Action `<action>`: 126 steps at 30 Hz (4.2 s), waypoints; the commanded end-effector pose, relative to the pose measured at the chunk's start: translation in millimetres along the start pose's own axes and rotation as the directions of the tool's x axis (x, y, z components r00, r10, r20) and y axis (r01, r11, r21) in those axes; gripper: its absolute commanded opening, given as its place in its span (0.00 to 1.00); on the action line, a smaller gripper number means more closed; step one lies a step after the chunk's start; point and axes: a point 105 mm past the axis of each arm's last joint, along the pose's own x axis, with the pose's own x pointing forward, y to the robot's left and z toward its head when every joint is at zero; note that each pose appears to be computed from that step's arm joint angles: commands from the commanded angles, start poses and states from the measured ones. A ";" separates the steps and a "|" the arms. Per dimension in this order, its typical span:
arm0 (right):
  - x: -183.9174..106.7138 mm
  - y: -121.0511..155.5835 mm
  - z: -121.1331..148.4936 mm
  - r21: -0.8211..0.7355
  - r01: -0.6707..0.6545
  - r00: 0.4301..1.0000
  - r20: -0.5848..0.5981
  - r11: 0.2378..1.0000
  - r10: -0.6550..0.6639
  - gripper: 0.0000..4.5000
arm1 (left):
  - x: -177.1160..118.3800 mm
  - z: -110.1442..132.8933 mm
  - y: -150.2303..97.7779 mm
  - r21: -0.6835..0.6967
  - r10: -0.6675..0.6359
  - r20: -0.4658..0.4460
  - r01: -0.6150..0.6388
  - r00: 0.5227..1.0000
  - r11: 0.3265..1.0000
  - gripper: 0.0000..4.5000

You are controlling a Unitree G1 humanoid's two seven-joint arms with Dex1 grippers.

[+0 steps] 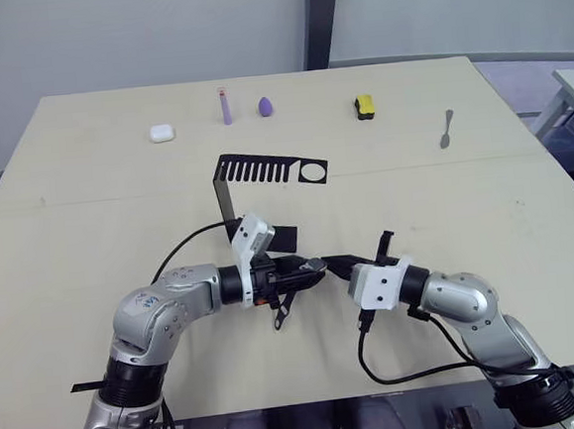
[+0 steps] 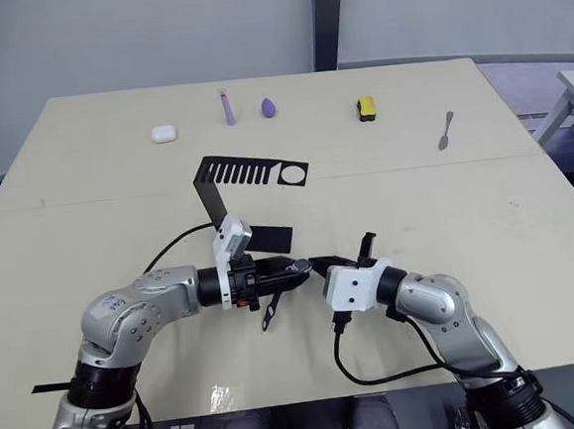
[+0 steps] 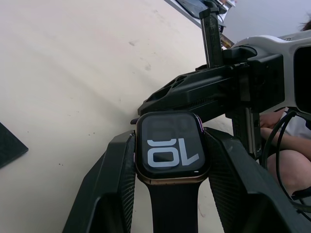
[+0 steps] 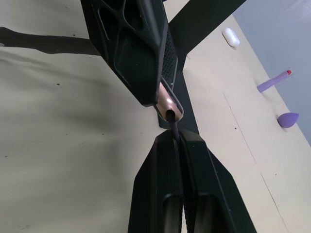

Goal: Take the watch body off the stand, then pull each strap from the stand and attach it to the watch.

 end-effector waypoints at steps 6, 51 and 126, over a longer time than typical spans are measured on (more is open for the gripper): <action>-2.6 -8.2 26.2 -0.063 0.029 0.995 0.102 0.998 -0.023 0.00 | 0.3 6.2 -0.4 0.045 0.030 0.026 -0.031 0.999 0.998 0.36; -7.4 -10.5 23.7 -0.076 0.030 0.997 0.080 0.997 -0.024 0.00 | -1.4 4.9 14.7 0.008 0.105 0.023 -0.105 0.994 0.994 0.36; -53.5 -17.2 23.4 -0.131 0.095 0.992 0.098 0.987 -0.083 0.00 | -50.8 8.8 -8.6 0.007 -0.083 0.138 0.083 0.987 0.997 0.36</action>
